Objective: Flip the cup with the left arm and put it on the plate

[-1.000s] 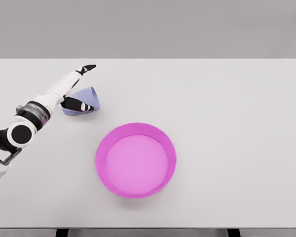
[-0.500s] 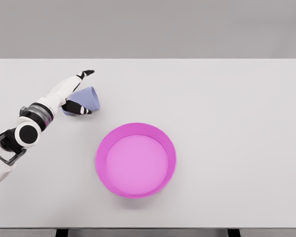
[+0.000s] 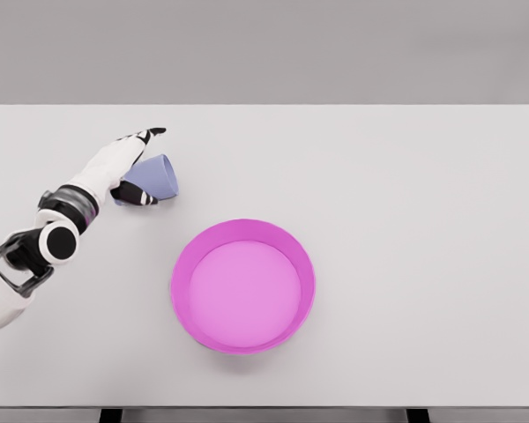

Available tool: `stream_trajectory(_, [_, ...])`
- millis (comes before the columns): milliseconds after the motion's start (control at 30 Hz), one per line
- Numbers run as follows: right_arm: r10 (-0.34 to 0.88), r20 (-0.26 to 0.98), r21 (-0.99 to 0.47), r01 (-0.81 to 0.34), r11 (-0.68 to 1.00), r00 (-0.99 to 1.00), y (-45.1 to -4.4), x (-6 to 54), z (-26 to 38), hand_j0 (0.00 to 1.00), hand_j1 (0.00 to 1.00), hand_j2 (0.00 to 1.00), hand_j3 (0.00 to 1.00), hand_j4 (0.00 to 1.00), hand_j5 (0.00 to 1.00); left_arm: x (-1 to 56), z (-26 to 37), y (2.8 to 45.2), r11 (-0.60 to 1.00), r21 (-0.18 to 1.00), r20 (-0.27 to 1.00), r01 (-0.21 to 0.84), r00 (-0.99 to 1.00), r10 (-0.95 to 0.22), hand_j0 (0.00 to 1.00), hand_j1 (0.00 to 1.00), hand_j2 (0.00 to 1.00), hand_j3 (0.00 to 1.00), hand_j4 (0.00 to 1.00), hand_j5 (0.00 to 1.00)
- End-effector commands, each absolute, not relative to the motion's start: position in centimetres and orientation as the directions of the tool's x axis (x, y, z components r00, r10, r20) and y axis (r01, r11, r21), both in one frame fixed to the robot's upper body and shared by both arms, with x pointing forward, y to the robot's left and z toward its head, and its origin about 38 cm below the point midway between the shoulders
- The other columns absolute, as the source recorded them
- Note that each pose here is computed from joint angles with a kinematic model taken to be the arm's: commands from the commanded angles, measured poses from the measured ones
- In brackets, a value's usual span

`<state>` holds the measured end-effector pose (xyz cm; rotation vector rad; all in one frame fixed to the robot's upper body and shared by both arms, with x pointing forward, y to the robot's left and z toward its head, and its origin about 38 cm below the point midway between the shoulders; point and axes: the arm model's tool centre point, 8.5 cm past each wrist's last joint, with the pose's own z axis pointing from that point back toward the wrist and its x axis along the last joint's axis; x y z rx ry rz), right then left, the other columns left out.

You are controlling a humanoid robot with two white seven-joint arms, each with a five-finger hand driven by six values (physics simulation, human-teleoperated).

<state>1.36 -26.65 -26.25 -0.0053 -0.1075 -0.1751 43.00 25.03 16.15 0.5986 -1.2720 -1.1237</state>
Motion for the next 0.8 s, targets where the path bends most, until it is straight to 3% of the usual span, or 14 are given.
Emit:
stream_trajectory(0, [-0.174,0.107,0.004,0.174,0.985,0.979,-26.7,1.4,-26.3,1.00,1.00,1.00,1.00,1.00,1.00,43.3,14.8,24.7,0.382,0.860,0.429,0.338,-0.073,-0.900,1.00,1.00,1.00,1.00,1.00,1.00])
stream_trajectory(767, [-0.174,0.107,0.004,0.174,0.985,0.979,-26.7,1.4,-26.3,1.00,1.00,1.00,1.00,1.00,1.00,43.9,13.5,24.5,0.397,0.846,0.438,0.355,-0.038,-0.898,1.00,1.00,1.00,1.00,1.00,1.00])
